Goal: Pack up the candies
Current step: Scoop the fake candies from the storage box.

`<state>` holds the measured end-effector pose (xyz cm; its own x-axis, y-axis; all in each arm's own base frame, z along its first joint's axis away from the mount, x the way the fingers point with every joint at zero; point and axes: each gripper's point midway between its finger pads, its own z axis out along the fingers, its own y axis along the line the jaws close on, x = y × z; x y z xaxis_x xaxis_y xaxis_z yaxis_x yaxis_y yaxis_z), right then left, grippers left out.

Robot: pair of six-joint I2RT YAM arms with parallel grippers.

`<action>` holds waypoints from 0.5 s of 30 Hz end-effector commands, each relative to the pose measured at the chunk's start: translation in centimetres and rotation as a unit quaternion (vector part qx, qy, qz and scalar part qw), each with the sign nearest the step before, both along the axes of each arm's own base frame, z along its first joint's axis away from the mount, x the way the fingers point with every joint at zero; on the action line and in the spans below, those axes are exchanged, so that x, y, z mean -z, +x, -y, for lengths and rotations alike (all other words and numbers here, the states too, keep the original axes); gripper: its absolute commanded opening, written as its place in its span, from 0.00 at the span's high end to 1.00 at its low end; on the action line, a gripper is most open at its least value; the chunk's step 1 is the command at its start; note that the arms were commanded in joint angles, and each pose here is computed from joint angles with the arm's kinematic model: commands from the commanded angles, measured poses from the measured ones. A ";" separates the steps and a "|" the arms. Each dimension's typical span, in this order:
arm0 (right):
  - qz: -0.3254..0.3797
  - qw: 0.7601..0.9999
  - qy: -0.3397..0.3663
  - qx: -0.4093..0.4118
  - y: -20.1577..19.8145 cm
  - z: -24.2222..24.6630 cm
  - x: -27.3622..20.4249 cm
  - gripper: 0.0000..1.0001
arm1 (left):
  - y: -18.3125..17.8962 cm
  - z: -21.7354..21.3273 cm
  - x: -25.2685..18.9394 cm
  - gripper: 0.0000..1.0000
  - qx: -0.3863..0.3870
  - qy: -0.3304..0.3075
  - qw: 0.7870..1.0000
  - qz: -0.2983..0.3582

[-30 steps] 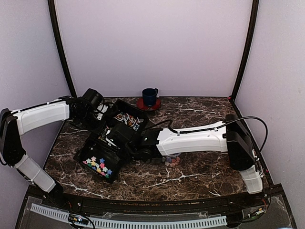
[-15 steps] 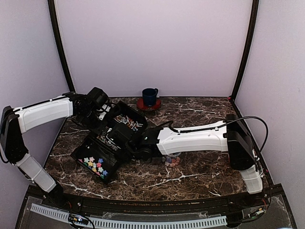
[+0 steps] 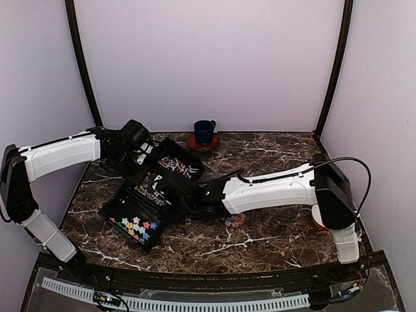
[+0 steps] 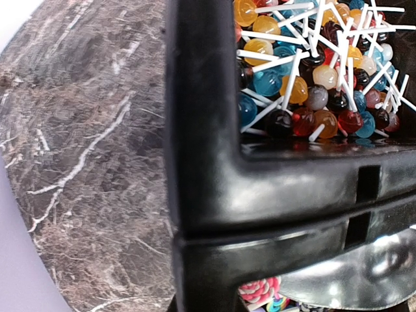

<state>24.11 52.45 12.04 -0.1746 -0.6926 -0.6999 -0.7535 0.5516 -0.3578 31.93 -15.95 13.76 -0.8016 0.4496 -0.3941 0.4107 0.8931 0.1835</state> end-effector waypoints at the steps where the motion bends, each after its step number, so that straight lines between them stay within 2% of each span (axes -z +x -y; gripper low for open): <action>1: -0.049 0.995 -0.062 -0.053 -2.0 2.4 4.8 1.00 | 0.5 5.5 -5.4 1.00 0.059 -0.139 0.986 0.067; 3: -0.026 0.994 -0.085 -0.058 -2.0 3.3 4.9 1.00 | 0.4 5.5 -5.1 1.00 0.058 -0.148 0.985 0.063; 7: 0.004 0.986 -0.165 -0.036 -1.0 5.0 5.6 1.00 | 1.0 3.6 -4.4 1.00 0.031 -0.093 0.993 0.068; 10: -0.023 0.988 -0.143 -0.055 -1.9 4.3 5.4 1.00 | 0.9 3.9 -4.4 1.00 0.038 -0.104 0.992 0.068; 15: -0.057 0.992 -0.082 -0.082 -3.4 3.3 3.4 1.00 | 1.0 3.0 -3.8 1.00 0.024 -0.081 0.994 0.071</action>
